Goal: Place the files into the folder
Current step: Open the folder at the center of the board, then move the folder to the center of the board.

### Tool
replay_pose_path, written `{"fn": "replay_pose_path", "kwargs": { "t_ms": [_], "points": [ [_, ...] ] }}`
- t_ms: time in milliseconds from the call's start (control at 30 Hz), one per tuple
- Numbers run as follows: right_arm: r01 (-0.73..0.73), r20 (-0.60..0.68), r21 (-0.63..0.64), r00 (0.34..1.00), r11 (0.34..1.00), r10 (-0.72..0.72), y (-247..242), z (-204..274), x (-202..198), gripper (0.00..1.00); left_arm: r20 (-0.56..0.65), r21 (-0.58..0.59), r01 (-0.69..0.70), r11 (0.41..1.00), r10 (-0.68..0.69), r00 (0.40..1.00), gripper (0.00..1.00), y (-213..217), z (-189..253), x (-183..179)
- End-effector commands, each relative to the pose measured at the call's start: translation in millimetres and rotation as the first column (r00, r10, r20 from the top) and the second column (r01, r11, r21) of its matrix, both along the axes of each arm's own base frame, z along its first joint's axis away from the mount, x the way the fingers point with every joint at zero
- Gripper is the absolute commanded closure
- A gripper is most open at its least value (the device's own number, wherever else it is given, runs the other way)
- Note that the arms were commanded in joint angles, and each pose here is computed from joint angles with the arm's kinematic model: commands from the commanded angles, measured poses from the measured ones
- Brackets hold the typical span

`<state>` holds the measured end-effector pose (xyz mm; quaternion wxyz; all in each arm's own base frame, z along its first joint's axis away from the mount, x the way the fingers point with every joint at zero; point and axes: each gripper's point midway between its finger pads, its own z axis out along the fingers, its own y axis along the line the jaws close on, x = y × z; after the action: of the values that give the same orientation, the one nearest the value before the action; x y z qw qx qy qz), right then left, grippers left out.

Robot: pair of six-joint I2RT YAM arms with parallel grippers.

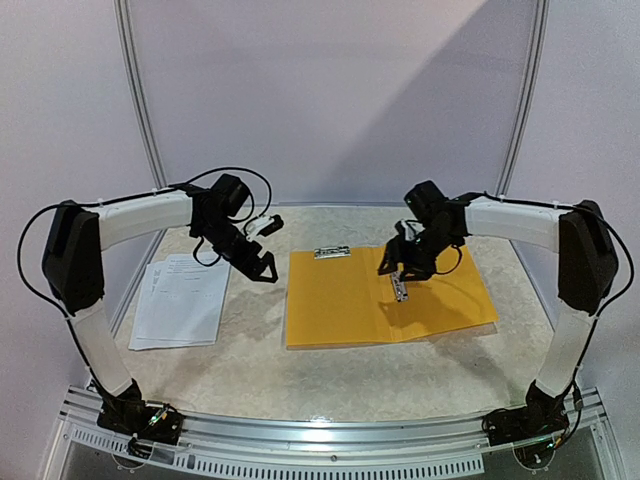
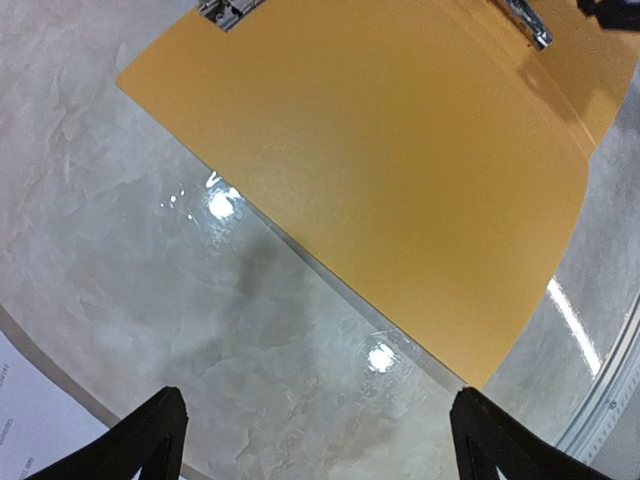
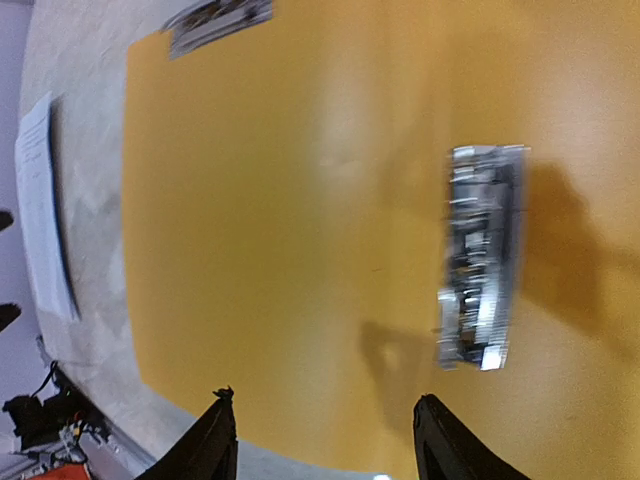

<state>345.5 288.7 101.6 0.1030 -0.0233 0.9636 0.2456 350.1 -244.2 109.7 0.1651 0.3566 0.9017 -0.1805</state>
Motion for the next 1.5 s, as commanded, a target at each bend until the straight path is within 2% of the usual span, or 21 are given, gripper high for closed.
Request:
{"fn": "replay_pose_path", "kwargs": {
  "t_ms": [0,233,333,600,867,1100,1267,1467],
  "points": [
    [0.152,0.077,-0.019,0.986,0.988,-0.15,-39.3,10.3,25.5,0.42,-0.05,0.011,-0.011,1.0,0.011,0.999,0.07,2.7,-16.3,-4.2],
    [0.136,-0.009,-0.072,0.991,0.988,-0.137,-41.8,-31.8,24.1,0.58,-0.102,0.037,-0.002,0.999,0.006,0.995,0.08,-0.7,-40.6,-10.0],
    [0.141,-0.026,-0.084,0.989,0.986,-0.144,-44.8,-44.1,19.7,0.63,-0.101,0.051,0.013,0.999,-0.008,0.995,0.09,-3.0,-43.5,-13.6],
    [0.085,-0.036,-0.079,0.996,0.993,-0.088,-39.2,-60.5,19.8,0.66,-0.083,0.068,0.017,0.998,-0.012,0.996,0.08,-3.1,-42.9,-12.5],
    [0.034,0.009,-0.208,0.999,0.978,-0.033,-49.0,-68.6,39.1,0.74,-0.065,0.075,0.02,0.997,-0.015,0.998,0.08,-1.4,-37.7,-11.8],
    [0.004,-0.022,-0.189,1.0,0.982,-0.008,-43.8,-82.7,35.0,0.81,-0.048,0.085,0.019,0.996,-0.015,0.999,0.08,0.5,-34.4,-9.1],
    [-0.044,-0.05,-0.125,0.998,0.991,0.038,-27.6,-87.6,25.4,0.86,-0.033,0.085,0.023,0.996,-0.02,0.999,0.08,1.0,-29.8,-8.3],
    [-0.148,-0.071,-0.156,0.988,0.977,0.139,-13.5,-97.6,7.5,0.89,-0.023,0.083,0.024,0.996,-0.022,0.999,0.08,2.4,-26.3,-9.7]
  ]
}}
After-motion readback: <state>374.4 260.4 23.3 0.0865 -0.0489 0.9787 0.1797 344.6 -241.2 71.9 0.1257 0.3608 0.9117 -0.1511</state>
